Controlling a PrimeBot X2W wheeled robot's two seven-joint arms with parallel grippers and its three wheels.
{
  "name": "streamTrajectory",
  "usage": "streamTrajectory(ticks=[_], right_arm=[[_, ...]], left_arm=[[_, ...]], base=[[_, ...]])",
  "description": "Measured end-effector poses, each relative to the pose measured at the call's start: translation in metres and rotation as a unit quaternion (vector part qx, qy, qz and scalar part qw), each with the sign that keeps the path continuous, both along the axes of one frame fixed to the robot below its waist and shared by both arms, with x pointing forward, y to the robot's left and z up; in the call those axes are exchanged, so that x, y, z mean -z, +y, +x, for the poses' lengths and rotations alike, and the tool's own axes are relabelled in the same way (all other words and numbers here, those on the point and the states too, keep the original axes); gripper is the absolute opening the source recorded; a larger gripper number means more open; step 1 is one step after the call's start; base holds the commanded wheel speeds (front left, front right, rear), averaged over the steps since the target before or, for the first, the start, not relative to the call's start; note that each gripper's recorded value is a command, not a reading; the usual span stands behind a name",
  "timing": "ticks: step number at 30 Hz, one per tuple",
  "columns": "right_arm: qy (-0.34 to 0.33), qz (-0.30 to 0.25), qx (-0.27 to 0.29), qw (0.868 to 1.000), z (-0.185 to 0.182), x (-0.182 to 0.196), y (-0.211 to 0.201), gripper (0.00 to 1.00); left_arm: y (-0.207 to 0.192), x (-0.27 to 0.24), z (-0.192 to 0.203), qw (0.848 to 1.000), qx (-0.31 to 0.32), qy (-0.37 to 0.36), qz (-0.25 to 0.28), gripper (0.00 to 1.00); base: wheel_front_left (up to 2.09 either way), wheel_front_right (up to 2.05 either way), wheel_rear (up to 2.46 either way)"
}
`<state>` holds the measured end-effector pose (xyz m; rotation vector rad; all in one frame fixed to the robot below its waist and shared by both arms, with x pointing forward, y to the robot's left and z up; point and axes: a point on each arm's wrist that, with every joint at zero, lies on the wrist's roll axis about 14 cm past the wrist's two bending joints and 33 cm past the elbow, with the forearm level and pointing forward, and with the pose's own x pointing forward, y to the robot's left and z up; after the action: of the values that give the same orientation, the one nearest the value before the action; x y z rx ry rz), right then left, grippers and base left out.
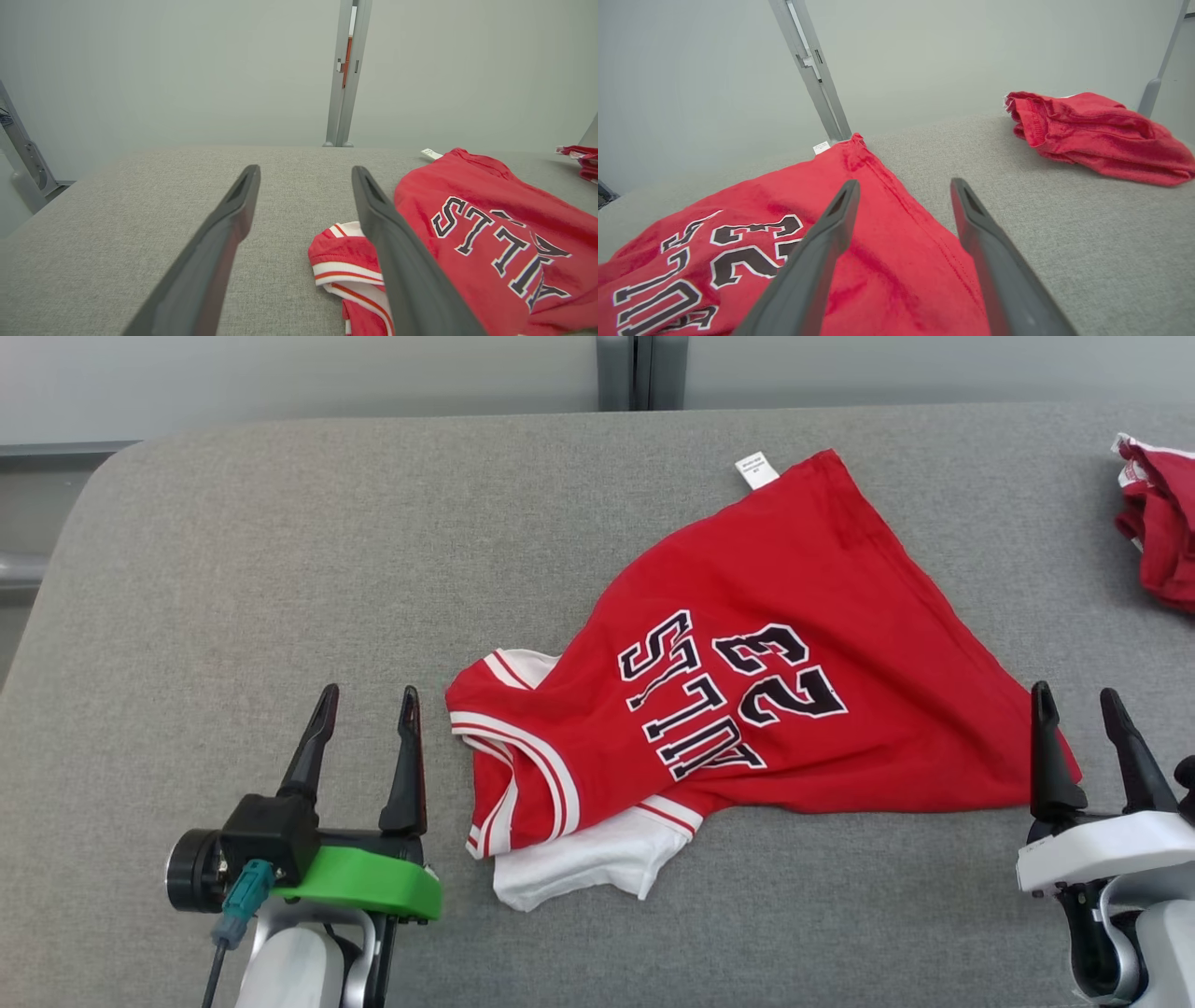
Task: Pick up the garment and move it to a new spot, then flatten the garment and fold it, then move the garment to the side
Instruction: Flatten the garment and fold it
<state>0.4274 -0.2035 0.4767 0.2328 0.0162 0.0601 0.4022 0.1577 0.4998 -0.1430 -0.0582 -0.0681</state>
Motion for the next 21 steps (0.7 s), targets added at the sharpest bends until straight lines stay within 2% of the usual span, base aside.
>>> streamTrajectory(ticks=[12, 21], right_arm=[[-0.125, -0.04, -0.027, 0.991, -0.009, -0.076, 0.023, 1.0], [-0.158, -0.056, -0.052, 0.984, -0.028, -0.096, 0.043, 1.0]], left_arm=[[0.017, -0.008, -0.008, 1.0, -0.02, -0.012, 0.011, 1.0], [0.024, -0.013, -0.014, 0.999, -0.028, -0.021, 0.016, 1.0]], base=[[0.0, 0.0, 0.0], [0.0, 0.0, 0.0]])
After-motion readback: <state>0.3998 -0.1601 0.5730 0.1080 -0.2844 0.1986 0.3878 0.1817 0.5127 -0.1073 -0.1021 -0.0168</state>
